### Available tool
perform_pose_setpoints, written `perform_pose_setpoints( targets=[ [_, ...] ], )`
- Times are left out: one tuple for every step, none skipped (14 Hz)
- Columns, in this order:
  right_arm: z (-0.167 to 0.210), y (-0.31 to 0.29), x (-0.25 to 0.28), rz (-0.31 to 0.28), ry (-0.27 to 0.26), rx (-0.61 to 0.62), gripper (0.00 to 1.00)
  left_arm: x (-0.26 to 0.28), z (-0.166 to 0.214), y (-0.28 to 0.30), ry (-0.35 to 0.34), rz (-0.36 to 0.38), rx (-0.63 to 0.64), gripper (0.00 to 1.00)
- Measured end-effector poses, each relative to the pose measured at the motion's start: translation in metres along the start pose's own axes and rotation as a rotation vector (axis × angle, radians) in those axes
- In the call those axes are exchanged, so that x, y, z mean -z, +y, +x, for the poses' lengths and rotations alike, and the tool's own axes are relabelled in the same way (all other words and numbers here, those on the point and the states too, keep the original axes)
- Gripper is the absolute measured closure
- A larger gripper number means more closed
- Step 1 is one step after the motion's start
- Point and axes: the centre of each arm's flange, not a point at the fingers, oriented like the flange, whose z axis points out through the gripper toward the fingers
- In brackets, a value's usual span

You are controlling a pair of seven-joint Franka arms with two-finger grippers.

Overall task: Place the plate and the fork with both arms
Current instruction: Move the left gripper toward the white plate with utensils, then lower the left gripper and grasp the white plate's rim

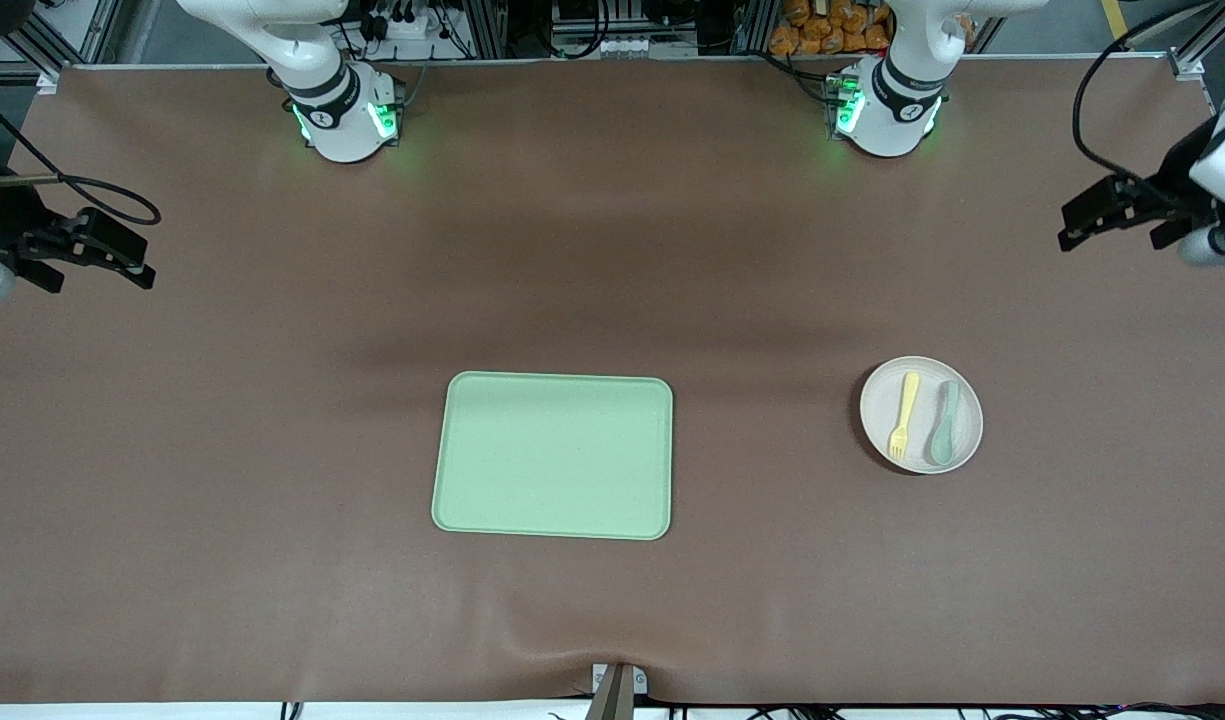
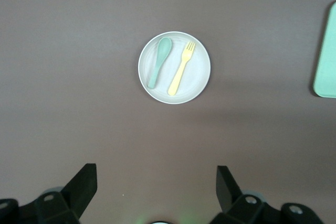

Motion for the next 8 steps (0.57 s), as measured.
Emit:
perform_pose_setpoints(
  targets=[
    [0.000, 0.000, 0.000, 0.000, -0.001, 0.000, 0.00, -0.019, 0.010, -0.007, 0.002, 0.000, 0.015, 0.00],
    [0.000, 0.000, 0.000, 0.000, -0.001, 0.000, 0.00, -0.040, 0.019, -0.014, 0.011, 0.000, 0.027, 0.00],
    [0.000, 0.000, 0.000, 0.000, -0.001, -0.001, 0.00, -0.063, 0.026, -0.021, 0.022, -0.001, 0.037, 0.00],
    [0.000, 0.000, 0.000, 0.000, -0.001, -0.001, 0.00, -0.086, 0.031, -0.025, 0.030, -0.001, 0.039, 0.00],
    [0.000, 0.001, 0.000, 0.000, -0.002, -0.001, 0.00, -0.108, 0.034, -0.028, 0.035, -0.001, 0.044, 0.00],
    [0.000, 0.001, 0.000, 0.000, -0.002, -0.001, 0.00, -0.129, 0.038, -0.032, 0.043, -0.001, 0.052, 0.00],
    [0.000, 0.001, 0.000, 0.000, -0.002, -0.001, 0.00, -0.150, 0.041, -0.037, 0.049, -0.001, 0.058, 0.00],
    [0.000, 0.001, -0.001, 0.000, -0.002, -0.001, 0.00, -0.171, 0.044, -0.041, 0.050, 0.000, 0.059, 0.00]
  ],
)
